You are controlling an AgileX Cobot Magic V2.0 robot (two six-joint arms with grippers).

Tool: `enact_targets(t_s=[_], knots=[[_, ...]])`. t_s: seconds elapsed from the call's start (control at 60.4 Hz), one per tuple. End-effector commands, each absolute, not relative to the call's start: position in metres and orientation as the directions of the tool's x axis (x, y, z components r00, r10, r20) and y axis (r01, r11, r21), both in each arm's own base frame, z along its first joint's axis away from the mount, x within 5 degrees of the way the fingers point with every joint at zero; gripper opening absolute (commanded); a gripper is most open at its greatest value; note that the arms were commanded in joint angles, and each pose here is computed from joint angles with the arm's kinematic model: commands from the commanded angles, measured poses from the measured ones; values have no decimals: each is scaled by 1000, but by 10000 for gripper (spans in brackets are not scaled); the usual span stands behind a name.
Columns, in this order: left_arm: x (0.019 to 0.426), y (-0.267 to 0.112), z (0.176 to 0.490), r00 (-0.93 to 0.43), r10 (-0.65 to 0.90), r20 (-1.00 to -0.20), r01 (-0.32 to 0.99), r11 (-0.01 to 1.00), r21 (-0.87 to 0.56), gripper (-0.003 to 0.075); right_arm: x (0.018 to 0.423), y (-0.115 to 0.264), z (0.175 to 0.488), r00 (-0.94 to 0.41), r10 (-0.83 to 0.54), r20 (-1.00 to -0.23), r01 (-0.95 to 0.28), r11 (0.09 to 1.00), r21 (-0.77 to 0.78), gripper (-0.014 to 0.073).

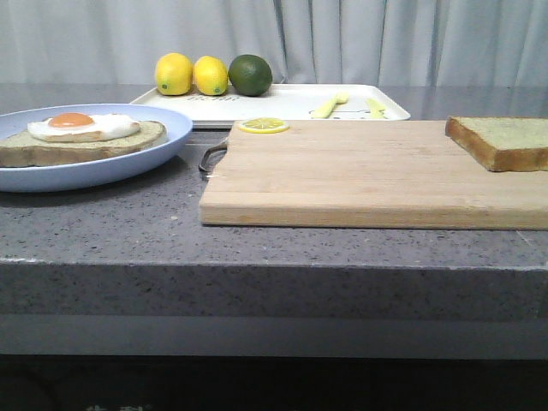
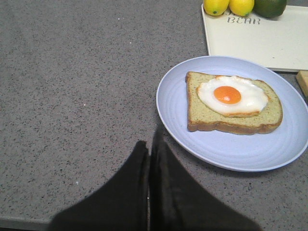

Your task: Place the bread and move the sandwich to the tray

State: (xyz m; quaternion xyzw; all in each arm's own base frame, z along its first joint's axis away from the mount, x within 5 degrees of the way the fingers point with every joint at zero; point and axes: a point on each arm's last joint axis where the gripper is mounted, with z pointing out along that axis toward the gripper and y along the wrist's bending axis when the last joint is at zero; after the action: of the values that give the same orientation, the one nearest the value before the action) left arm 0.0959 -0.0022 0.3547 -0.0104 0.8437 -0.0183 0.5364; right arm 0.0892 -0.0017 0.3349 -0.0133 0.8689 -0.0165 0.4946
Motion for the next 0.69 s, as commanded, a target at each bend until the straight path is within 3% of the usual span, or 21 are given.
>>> enact_targets(t_s=[0.0,0.05,0.132,0.232,0.281,0.364,0.678], knots=[[100,-3,368,-345,-52,-937,5,998,-57,-13,94,-3,349,-439,-49,-897,6,998,-57,-1],[100,-3,369,-340,-52,-939,5,998,-57,8,93,-3,349,-440,-49,-897,6,998,-57,74],[100,-3,370,-327,-53,-943,6,998,-58,106,93,-3,349,-440,-49,-897,6,998,-57,261],[100,-3,371,-317,-53,-947,6,998,-58,292,94,-3,350,-433,-49,-900,6,998,-57,475],[101,-3,371,-313,-53,-948,7,998,-58,383,94,-3,350,-432,-49,-901,7,998,-57,538],[101,-3,371,-313,-53,-948,7,998,-58,473,94,-3,349,-435,-49,-899,6,998,-57,570],[101,-3,371,-314,-53,-948,7,998,-58,474,93,1,348,-473,2,-881,-15,1000,11,570]])
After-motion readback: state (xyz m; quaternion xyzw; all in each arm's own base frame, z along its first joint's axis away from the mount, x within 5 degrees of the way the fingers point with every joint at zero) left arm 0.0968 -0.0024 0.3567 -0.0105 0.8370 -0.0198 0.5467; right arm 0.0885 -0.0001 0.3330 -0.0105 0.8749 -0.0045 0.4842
